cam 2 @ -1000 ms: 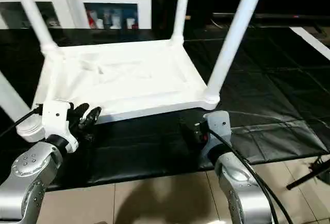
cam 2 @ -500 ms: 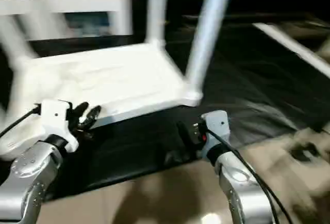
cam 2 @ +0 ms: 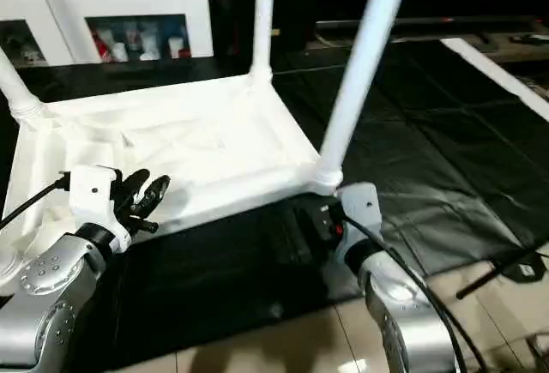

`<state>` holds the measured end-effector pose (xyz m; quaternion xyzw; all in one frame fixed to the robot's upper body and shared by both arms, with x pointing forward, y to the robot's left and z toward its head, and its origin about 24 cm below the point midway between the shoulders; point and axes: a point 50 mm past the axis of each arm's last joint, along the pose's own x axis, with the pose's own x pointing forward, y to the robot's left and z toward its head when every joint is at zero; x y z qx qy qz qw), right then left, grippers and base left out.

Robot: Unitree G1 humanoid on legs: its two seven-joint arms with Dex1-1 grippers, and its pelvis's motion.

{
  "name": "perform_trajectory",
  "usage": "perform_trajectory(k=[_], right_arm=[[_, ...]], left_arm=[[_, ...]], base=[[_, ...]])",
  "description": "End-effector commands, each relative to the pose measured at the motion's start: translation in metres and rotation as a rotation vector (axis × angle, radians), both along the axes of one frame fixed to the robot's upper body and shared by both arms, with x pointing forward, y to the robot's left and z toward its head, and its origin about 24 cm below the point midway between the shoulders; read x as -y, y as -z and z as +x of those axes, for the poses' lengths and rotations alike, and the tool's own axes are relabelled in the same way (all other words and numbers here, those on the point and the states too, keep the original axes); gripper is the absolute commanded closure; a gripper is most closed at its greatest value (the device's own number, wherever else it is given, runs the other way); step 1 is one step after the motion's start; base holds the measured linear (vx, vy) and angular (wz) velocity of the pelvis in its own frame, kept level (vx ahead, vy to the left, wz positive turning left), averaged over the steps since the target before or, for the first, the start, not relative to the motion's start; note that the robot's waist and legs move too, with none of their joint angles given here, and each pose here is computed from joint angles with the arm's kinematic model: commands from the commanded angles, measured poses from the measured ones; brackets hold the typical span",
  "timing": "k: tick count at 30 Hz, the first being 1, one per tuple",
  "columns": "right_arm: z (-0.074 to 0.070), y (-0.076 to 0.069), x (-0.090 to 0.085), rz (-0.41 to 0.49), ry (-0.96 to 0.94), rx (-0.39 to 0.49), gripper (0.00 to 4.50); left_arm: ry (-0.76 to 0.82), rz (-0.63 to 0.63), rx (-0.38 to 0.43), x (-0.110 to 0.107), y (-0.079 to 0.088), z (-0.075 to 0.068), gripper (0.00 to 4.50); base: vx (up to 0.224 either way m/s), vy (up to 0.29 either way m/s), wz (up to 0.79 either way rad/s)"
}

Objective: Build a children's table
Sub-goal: Rotate leg to tighten

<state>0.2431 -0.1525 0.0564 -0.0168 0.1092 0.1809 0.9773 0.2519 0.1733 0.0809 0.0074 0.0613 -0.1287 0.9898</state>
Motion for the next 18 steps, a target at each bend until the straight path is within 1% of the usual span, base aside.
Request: perform_trajectory(k=[1, 5, 8, 10, 12, 14, 16, 17, 18], right_arm=[[0.001, -0.002, 0.0, 0.003, -0.015, 0.008, 0.0], [0.001, -0.001, 0.0, 0.008, -0.024, 0.008, 0.0], [0.002, -0.001, -0.002, -0.03, -0.082, 0.012, 0.0], [0.001, 0.0, -0.002, -0.038, -0.091, 0.011, 0.0], [0.0, 0.005, -0.001, 0.001, -0.077, -0.007, 0.0], [-0.001, 0.006, -0.001, -0.005, -0.094, -0.008, 0.0], [-0.007, 0.016, -0.002, -0.038, -0.202, -0.017, 0.0], [-0.009, 0.018, -0.001, -0.042, -0.226, -0.02, 0.0], [-0.011, 0.021, 0.0, -0.042, -0.264, -0.025, 0.0]], left_arm=[[0.004, -0.003, 0.009, 0.002, -0.002, 0.001, 2.62], [0.005, -0.005, 0.009, 0.002, -0.002, 0.001, 2.62], [0.005, -0.006, 0.009, 0.003, -0.002, 0.001, 2.62], [0.006, -0.008, 0.009, 0.003, -0.002, 0.001, 2.62], [0.011, -0.024, 0.018, 0.004, -0.003, 0.001, 2.62], [0.019, -0.022, 0.014, 0.004, -0.003, 0.001, 2.62], [0.128, 0.001, 0.017, 0.009, -0.004, -0.001, 2.62], [0.168, 0.005, 0.017, 0.011, -0.005, -0.002, 2.62], [0.249, 0.022, 0.014, 0.013, -0.006, -0.003, 2.62]], base=[[0.084, -0.054, 0.1], [0.05, -0.065, 0.04], [0.075, -0.026, 0.02], [0.094, 0.026, 0.0], [0.149, 0.092, 0.04], [0.14, 0.035, -0.01], [0.098, 0.01, -0.09], [0.0, 0.0, 0.0], [0.0, 0.0, 0.0]])
